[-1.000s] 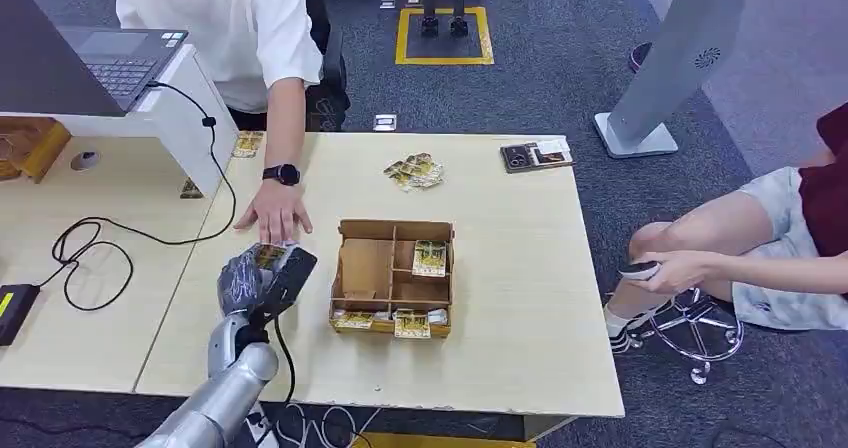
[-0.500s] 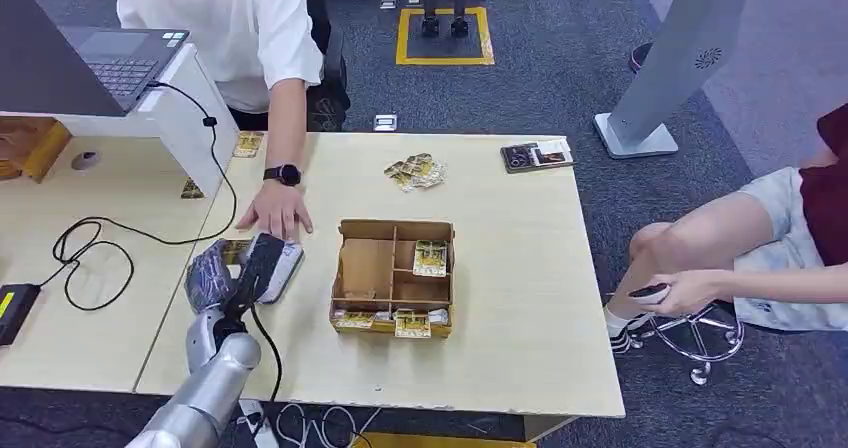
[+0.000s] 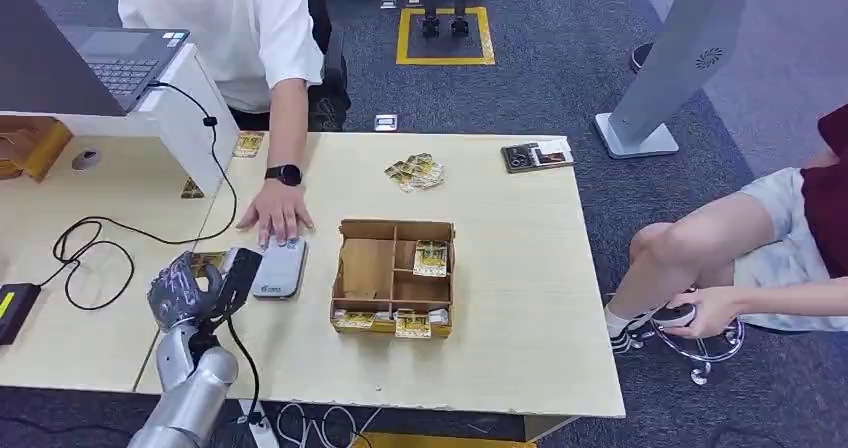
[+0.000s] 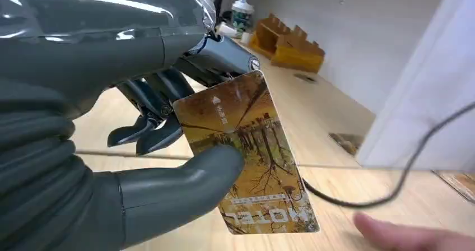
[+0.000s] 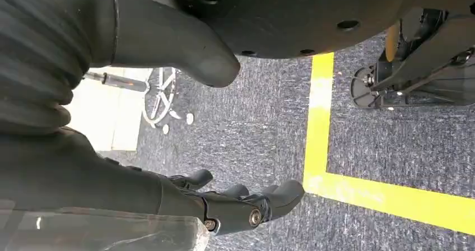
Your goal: Pass the card to the sensor for recognition and then transmit it.
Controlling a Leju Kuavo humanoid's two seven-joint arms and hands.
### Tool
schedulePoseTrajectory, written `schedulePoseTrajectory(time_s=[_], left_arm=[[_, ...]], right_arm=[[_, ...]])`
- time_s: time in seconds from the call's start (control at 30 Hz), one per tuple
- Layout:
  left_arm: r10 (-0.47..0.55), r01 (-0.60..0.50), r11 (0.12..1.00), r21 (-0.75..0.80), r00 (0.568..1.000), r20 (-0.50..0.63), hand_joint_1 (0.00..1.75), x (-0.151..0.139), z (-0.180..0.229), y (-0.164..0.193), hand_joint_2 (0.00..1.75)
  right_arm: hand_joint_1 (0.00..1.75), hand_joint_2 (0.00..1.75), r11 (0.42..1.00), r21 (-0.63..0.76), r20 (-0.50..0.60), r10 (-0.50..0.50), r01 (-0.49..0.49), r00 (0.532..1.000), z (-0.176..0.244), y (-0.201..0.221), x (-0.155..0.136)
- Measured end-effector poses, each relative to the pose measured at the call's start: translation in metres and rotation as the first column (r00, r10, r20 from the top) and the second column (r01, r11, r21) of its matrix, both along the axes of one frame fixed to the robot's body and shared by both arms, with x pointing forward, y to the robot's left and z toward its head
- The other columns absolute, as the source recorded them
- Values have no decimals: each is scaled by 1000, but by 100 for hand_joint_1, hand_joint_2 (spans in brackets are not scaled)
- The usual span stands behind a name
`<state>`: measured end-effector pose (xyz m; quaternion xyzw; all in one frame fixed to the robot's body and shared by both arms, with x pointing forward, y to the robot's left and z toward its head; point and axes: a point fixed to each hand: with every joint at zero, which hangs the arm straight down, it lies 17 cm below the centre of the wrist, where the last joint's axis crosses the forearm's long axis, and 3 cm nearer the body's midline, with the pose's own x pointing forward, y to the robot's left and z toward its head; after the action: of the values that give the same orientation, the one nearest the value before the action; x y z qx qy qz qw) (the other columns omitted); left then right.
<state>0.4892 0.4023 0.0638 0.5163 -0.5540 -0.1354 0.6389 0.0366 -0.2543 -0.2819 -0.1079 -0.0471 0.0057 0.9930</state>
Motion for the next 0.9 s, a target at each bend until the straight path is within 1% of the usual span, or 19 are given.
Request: schedulePoseTrajectory(time_s=[0.07,0.13,0.23,0.33,0.43,0.53,0.63,0.9], left_arm=[[37,-37,999,0,999,21,175,-11,1,19,175],[50,-50,999,-4,998,44,175,-16,5,28,175],[44,-43,999,-10,994,104,175,-19,16,32,175],[23,-22,1000,-8,982,189,175,-23,35,28,175],[9,-6,1000,-12,968,251,175,-25,52,16,175],[8,1,1000,-31,960,281,175,-27,61,4,175],[-17,33,998,-48,953,301,175,-24,68,-16,175],[-155,164,986,-2,933,325,175,-10,92,-83,175]], right_arm=[[0,175,1000,0,0,0,0,1000,0,0,0],[0,175,1000,0,1,0,0,1000,0,0,0],[0,175,1000,0,1,0,0,1000,0,0,1],[0,175,1000,0,1,-1,1,1000,0,0,1],[0,175,1000,-1,3,-1,1,1000,0,-1,1],[0,175,1000,-1,3,-2,2,1000,0,-1,1],[0,175,1000,-2,5,-4,4,1000,0,-1,1],[0,175,1000,-1,6,1,-1,1000,0,-1,1]])
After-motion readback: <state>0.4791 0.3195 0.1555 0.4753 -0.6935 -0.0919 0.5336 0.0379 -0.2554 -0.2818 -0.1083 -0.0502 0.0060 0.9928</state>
